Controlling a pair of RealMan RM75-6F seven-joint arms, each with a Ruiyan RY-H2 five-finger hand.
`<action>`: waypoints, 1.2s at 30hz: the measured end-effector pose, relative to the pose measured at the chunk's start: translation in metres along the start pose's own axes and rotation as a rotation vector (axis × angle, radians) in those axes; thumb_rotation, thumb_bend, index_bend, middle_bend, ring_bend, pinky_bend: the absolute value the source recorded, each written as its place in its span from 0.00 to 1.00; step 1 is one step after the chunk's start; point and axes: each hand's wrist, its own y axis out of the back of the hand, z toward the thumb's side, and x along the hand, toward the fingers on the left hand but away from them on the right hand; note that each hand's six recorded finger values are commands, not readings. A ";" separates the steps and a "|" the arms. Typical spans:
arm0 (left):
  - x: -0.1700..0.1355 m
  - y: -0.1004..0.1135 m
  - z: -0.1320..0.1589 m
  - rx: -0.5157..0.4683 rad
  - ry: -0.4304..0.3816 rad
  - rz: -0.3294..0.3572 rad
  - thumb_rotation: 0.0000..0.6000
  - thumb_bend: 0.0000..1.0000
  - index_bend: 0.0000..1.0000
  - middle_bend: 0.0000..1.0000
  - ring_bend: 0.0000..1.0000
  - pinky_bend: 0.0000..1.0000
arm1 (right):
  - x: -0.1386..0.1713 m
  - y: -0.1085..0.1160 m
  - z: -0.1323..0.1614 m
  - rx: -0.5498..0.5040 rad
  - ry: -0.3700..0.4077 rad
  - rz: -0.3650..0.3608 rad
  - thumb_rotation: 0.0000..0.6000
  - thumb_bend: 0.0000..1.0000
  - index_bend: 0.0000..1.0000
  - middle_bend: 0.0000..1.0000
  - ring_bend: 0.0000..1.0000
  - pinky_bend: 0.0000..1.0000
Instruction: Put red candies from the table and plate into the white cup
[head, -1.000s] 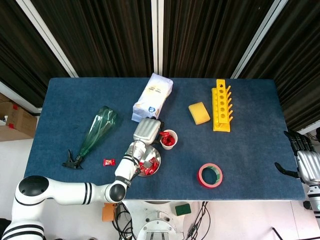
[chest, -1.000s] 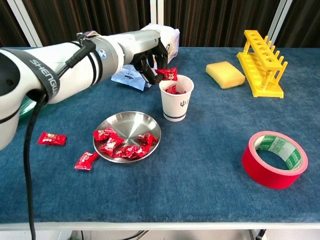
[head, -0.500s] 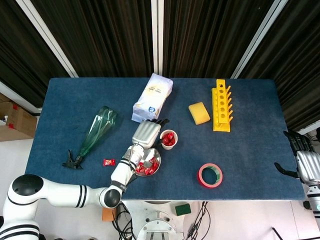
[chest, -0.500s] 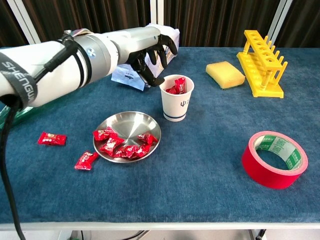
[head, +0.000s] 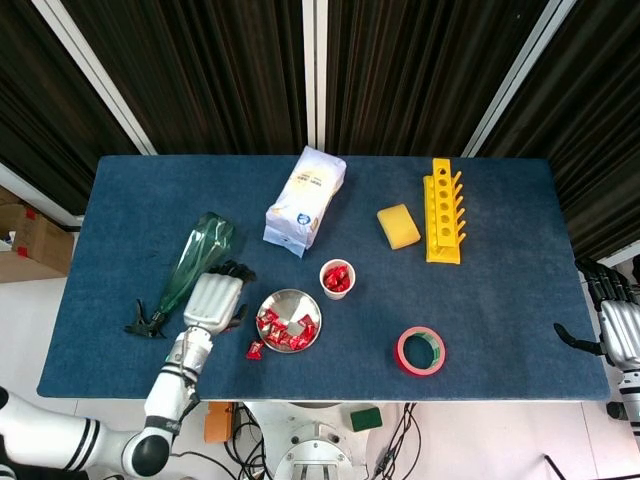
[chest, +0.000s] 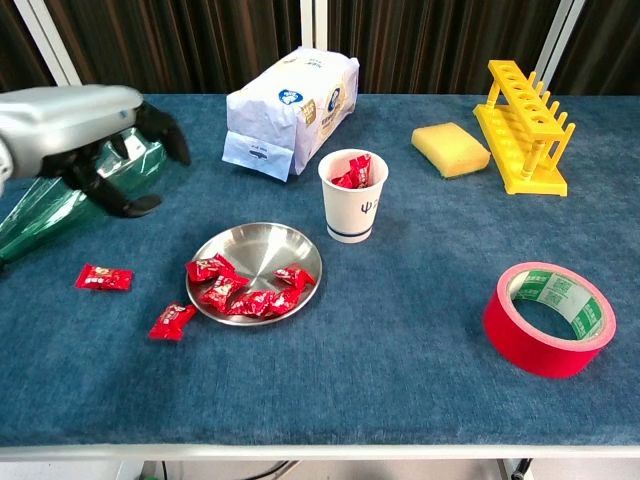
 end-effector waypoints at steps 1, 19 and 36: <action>-0.004 -0.004 -0.007 -0.004 0.011 0.001 1.00 0.36 0.32 0.26 0.16 0.28 | 0.000 0.000 0.000 0.001 0.000 0.000 1.00 0.22 0.00 0.00 0.00 0.00; -0.023 -0.066 -0.066 -0.050 0.072 -0.018 1.00 0.37 0.35 0.27 0.16 0.28 | 0.001 0.001 0.000 0.003 -0.005 -0.011 1.00 0.22 0.00 0.00 0.00 0.00; -0.023 -0.081 -0.061 -0.040 0.044 -0.035 1.00 0.37 0.42 0.28 0.16 0.28 | 0.002 -0.001 0.001 0.006 -0.002 -0.003 1.00 0.22 0.00 0.00 0.00 0.00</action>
